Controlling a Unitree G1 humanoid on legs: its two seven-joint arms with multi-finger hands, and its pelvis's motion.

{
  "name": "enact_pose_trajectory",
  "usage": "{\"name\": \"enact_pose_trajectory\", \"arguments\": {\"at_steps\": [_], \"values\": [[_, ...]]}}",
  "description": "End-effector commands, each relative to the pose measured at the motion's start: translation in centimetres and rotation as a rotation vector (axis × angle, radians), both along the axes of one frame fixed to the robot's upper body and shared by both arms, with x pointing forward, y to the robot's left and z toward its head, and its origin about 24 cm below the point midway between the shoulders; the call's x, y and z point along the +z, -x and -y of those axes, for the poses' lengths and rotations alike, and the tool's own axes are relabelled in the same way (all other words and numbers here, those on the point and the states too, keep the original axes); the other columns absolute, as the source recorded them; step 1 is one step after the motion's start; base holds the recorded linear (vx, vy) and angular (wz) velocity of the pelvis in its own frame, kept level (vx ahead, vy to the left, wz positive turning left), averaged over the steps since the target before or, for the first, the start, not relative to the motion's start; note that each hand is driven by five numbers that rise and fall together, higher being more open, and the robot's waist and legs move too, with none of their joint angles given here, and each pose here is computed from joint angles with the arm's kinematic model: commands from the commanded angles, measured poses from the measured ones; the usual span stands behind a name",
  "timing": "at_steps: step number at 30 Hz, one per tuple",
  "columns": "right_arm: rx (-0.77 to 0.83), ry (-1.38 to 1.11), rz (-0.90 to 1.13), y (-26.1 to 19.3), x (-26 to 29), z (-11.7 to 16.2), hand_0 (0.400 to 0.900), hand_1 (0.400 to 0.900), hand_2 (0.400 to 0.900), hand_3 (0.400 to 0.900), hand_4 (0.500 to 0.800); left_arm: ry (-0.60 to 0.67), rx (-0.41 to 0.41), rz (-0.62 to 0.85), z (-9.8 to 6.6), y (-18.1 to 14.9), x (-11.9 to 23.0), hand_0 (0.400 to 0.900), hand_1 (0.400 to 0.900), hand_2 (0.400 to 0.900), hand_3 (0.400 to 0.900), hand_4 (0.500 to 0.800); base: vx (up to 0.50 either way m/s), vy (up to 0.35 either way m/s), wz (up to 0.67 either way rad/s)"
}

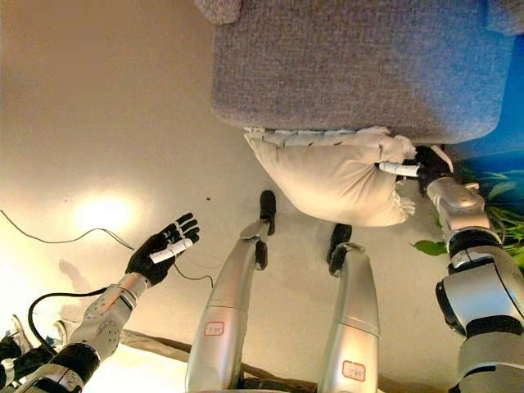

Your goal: Pick up the pillow and put it on the sofa.

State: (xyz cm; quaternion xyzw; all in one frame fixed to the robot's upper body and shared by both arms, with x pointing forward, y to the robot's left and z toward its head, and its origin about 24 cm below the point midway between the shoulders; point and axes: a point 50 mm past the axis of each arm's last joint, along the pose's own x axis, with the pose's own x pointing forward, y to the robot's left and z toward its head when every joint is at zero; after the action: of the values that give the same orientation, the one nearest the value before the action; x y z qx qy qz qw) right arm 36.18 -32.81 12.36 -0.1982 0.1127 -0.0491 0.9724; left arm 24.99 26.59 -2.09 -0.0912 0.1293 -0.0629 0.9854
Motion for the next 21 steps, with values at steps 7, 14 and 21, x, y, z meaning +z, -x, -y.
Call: {"name": "enact_pose_trajectory", "arguments": {"at_steps": [7,14,21], "values": [[0.128,0.184,0.108,-1.2,2.5,-2.7,0.400,0.400,0.400,0.400,0.500,-0.062,0.045,-0.152,0.2,2.0,-3.4,0.900,0.900,0.900,0.900,0.800,0.035,0.104,-0.18],[0.302,0.276,-0.003,-0.5,-1.2,-7.0,0.400,0.400,0.400,0.400,0.500,-0.121,0.063,-0.365,0.0,4.3,-6.6,0.900,0.900,0.900,0.900,0.800,0.095,0.087,-0.29],[0.545,0.374,0.020,0.5,0.5,-12.8,0.400,0.400,0.400,0.400,0.500,-0.168,0.116,-0.608,-1.2,8.4,-9.4,0.900,0.900,0.900,0.900,0.800,0.133,0.007,-0.31]]}}
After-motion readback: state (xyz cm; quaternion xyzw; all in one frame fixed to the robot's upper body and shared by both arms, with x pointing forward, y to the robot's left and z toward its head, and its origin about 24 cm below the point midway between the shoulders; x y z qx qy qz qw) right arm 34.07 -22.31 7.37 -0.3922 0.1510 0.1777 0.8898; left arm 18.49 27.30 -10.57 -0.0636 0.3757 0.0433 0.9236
